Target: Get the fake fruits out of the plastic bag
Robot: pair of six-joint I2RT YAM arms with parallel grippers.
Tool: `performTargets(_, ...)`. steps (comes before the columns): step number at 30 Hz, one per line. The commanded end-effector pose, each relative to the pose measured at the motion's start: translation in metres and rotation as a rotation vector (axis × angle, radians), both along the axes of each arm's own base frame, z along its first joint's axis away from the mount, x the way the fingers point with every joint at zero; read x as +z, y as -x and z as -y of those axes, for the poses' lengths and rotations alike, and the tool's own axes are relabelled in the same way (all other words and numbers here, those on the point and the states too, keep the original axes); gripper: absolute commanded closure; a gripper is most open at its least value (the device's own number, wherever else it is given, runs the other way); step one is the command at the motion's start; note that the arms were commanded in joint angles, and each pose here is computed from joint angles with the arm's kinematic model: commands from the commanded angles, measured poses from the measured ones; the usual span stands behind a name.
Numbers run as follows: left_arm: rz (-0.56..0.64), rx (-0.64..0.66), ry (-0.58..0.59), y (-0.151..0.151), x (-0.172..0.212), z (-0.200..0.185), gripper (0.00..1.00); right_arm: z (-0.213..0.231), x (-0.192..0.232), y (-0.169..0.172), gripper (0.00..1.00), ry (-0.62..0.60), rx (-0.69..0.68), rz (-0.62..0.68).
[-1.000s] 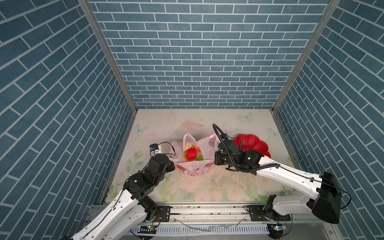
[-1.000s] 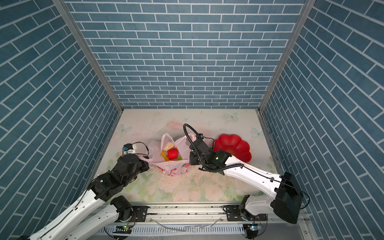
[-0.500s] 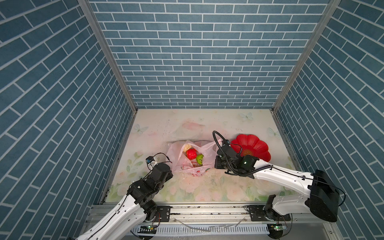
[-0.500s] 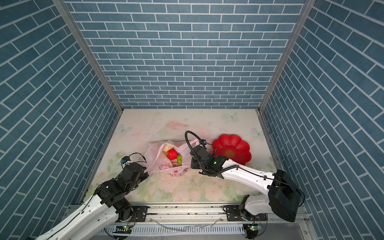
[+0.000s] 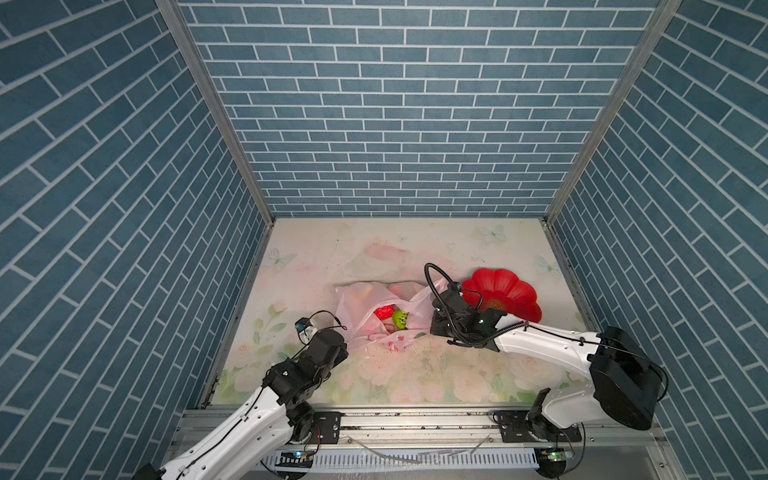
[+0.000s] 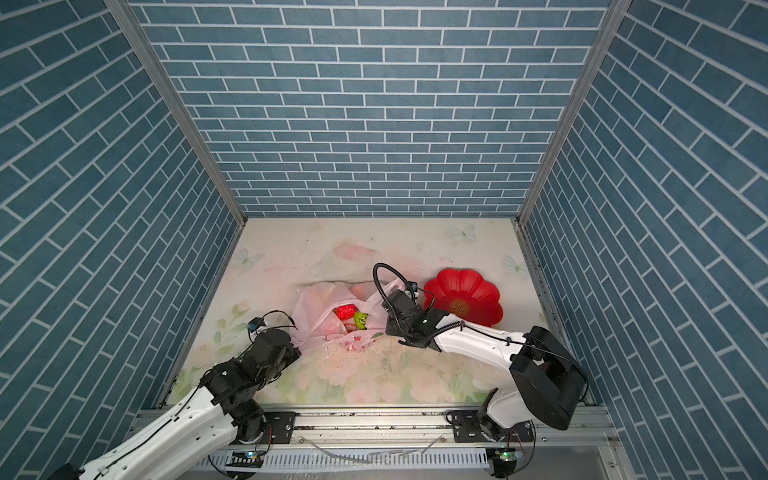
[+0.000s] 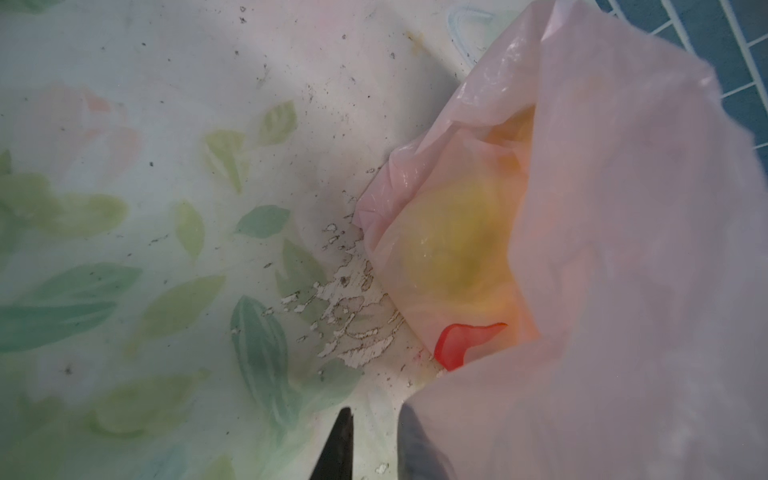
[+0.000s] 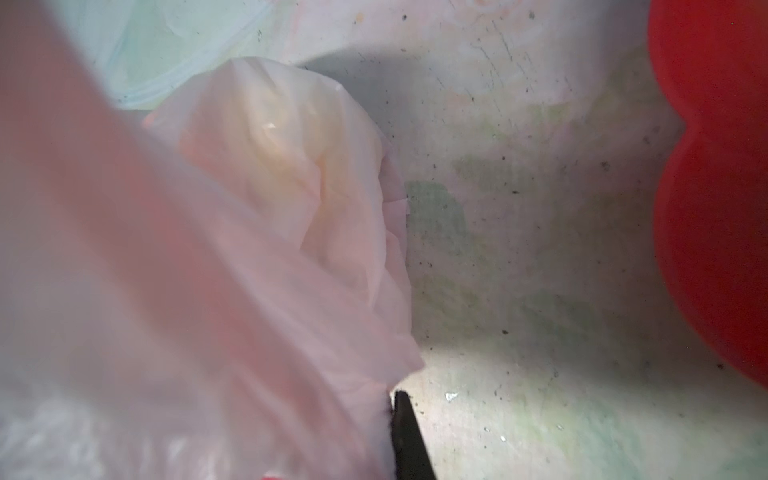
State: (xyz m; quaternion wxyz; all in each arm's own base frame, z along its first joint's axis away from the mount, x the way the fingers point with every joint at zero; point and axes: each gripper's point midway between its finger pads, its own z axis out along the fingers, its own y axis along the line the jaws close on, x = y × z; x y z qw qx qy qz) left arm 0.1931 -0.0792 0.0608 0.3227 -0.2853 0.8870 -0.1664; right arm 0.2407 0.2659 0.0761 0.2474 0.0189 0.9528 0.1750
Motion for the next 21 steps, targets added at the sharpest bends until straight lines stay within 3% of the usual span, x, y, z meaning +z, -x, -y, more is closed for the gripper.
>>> performTargets(1, -0.05, 0.029, -0.017, 0.009, -0.019, -0.008, 0.79, 0.017, -0.022, 0.002, 0.97, 0.042, -0.041, -0.042)
performTargets(16, -0.073, 0.047, -0.002, 0.012, -0.041, -0.008, 0.78, 0.016, -0.043, -0.003, 0.97, 0.056, -0.012, -0.1)
performTargets(21, -0.077, 0.029, -0.004, 0.008, -0.035, -0.002, 0.79, 0.009, -0.035, -0.005, 0.92, 0.046, 0.011, -0.099)
